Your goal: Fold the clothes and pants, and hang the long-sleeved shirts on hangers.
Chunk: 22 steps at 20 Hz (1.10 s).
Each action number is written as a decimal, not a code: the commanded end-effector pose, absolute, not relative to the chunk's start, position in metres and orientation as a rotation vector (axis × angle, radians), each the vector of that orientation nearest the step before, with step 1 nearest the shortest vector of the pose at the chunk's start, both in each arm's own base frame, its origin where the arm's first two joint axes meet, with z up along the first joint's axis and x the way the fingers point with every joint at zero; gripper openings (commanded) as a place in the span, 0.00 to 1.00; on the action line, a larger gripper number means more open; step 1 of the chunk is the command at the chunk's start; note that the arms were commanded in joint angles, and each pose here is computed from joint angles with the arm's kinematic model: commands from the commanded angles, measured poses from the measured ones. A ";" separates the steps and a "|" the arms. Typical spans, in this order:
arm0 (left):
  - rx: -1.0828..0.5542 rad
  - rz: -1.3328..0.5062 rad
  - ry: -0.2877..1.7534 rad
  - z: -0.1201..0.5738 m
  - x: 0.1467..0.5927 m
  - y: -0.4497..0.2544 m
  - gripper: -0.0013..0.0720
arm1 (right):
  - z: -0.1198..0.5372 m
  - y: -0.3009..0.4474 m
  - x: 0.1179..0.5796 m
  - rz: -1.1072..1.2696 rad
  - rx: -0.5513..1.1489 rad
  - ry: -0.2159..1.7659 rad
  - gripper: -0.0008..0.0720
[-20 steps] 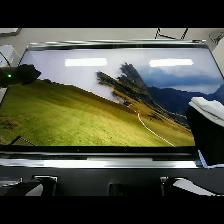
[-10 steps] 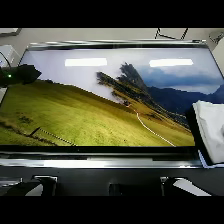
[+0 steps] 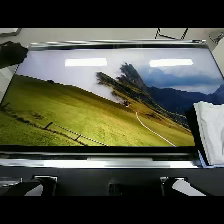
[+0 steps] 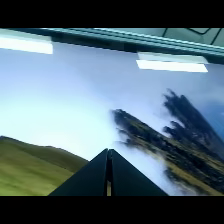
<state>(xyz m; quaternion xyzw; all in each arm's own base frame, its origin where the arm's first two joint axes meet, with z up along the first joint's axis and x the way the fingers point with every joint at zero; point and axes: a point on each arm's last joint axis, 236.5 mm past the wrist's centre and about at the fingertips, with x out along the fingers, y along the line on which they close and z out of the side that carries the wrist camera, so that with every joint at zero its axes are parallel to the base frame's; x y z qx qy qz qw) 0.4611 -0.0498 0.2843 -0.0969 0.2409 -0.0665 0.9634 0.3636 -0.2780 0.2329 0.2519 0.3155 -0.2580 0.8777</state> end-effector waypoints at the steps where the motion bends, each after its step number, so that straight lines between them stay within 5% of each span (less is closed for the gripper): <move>1: -0.106 0.065 0.811 0.196 0.455 -0.013 0.10 | 0.248 -0.142 0.445 -0.224 0.456 0.688 0.94; 2: -0.114 0.066 0.989 0.153 0.437 -0.017 0.38 | 0.205 -0.098 0.444 -0.144 0.446 0.880 0.94; 3: -0.133 0.043 1.175 0.111 0.412 -0.027 0.80 | 0.166 -0.061 0.436 -0.069 0.439 1.052 0.94; 4: -0.117 -0.046 1.291 0.083 0.392 -0.042 0.87 | 0.134 -0.029 0.426 0.012 0.417 1.198 0.94; 6: -0.129 -0.157 1.284 0.058 0.377 -0.065 0.82 | 0.093 0.010 0.407 0.092 0.339 1.361 0.94; 10: -0.133 -0.133 1.183 0.049 0.374 -0.059 0.81 | 0.074 0.016 0.409 0.030 0.200 1.374 0.94; 22: -0.133 -0.135 1.190 0.046 0.375 -0.060 0.81 | 0.075 0.018 0.409 0.037 0.202 1.374 0.94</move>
